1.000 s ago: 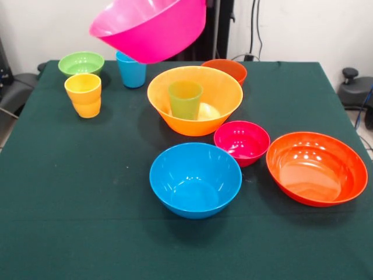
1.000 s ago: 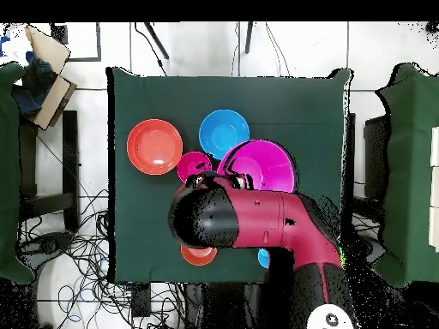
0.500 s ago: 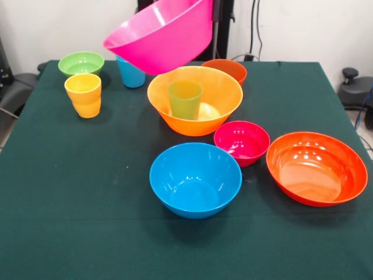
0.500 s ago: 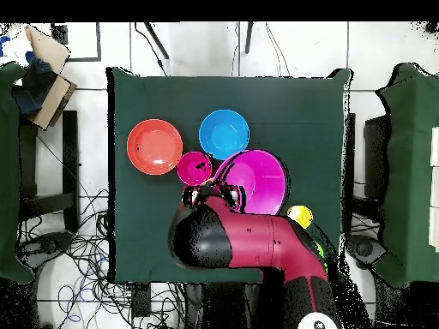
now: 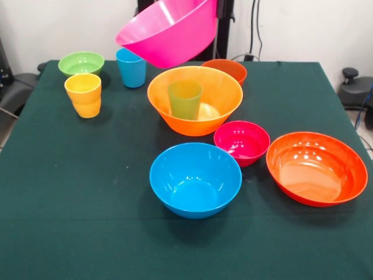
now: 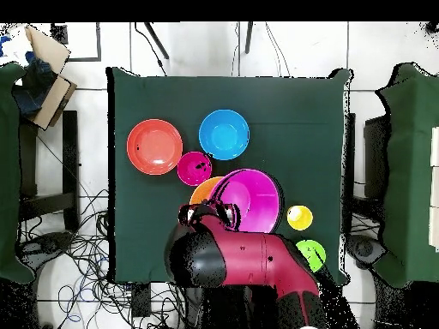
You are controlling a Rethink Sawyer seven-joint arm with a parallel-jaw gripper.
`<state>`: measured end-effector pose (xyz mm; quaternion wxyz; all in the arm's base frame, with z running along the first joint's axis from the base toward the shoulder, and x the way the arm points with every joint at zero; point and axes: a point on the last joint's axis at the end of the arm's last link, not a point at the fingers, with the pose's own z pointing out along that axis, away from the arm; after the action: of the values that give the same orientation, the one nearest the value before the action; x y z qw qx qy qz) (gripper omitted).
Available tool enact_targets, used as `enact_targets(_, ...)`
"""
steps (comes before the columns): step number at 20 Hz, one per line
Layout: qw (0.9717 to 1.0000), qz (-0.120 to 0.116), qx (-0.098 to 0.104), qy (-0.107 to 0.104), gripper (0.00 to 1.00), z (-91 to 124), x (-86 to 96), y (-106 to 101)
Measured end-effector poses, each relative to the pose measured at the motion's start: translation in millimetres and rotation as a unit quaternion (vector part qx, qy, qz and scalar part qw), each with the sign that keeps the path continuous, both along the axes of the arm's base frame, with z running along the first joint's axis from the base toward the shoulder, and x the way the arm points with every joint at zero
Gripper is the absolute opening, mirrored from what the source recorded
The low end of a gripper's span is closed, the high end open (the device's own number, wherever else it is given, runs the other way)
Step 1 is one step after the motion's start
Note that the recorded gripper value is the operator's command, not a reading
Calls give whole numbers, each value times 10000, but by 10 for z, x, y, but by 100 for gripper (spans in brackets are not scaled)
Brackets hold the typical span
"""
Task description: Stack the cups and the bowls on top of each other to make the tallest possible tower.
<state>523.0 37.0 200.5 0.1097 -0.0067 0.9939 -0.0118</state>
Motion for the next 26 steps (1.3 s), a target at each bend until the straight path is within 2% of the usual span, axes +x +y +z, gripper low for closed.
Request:
enact_targets(9,10000,7,28,80,0,-57,-40,16)
enact_targets(13,9998,12,73,176,0,-150,-57,35)
enact_targets(20,9994,4,192,303,0,-488,-69,65)
enact_targets(26,9991,26,237,363,0,-658,-116,77)
